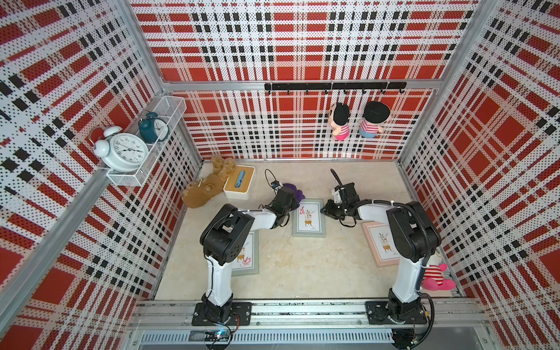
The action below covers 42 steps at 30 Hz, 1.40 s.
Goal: Wipe the picture frame with a cloth
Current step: Wipe the dirt from the picture frame.
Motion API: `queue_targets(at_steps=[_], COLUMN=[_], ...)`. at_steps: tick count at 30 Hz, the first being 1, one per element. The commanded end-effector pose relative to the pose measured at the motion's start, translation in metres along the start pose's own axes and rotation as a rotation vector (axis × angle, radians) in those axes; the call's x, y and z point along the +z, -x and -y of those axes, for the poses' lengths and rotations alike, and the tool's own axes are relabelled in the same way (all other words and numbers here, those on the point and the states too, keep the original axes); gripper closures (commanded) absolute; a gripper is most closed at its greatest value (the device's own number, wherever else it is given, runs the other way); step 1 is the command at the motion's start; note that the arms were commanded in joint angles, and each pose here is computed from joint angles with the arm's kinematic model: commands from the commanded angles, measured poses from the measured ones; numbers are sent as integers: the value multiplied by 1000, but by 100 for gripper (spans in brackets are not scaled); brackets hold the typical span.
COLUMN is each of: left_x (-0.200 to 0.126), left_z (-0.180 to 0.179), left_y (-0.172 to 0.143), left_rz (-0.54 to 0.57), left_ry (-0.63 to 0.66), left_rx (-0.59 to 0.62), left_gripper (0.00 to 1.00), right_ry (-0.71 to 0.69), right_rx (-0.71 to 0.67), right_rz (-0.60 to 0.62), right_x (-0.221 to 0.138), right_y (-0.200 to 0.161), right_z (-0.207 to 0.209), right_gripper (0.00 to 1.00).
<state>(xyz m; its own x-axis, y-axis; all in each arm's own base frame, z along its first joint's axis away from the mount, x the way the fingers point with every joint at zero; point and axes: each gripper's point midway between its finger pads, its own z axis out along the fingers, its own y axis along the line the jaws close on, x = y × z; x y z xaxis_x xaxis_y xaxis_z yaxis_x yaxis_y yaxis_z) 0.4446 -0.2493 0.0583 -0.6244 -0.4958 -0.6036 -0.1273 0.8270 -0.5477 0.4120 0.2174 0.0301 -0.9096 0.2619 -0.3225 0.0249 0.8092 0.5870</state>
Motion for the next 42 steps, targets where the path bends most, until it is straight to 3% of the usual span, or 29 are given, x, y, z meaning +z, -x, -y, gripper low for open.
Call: queue_targets(at_steps=[1, 6, 12, 18, 29, 37, 42], left_x=[-28, -67, -69, -42, 10, -15, -44], left_z=[-48, -50, -42, -31, -44, -53, -52], left_y=[-75, -116, -109, -77, -11, 68, 69], left_rz=[-191, -221, -188, -165, -110, 7, 4], left_ry=[144, 202, 237, 183, 197, 209, 183], left_rx=[80, 180, 202, 120, 108, 29, 31], left_gripper=[100, 100, 100, 100, 100, 100, 100], right_ry=[-144, -148, -142, -107, 14, 11, 3], right_rx=[52, 50, 52, 66, 112, 171, 174], right_rz=[-110, -114, -123, -128, -116, -82, -87], right_x=[15, 16, 19, 17, 9, 10, 12], right_y=[-39, -40, -41, -47, -61, -57, -59], right_z=[44, 46, 44, 35, -4, -4, 0], right_gripper=[79, 79, 79, 80, 80, 80, 80])
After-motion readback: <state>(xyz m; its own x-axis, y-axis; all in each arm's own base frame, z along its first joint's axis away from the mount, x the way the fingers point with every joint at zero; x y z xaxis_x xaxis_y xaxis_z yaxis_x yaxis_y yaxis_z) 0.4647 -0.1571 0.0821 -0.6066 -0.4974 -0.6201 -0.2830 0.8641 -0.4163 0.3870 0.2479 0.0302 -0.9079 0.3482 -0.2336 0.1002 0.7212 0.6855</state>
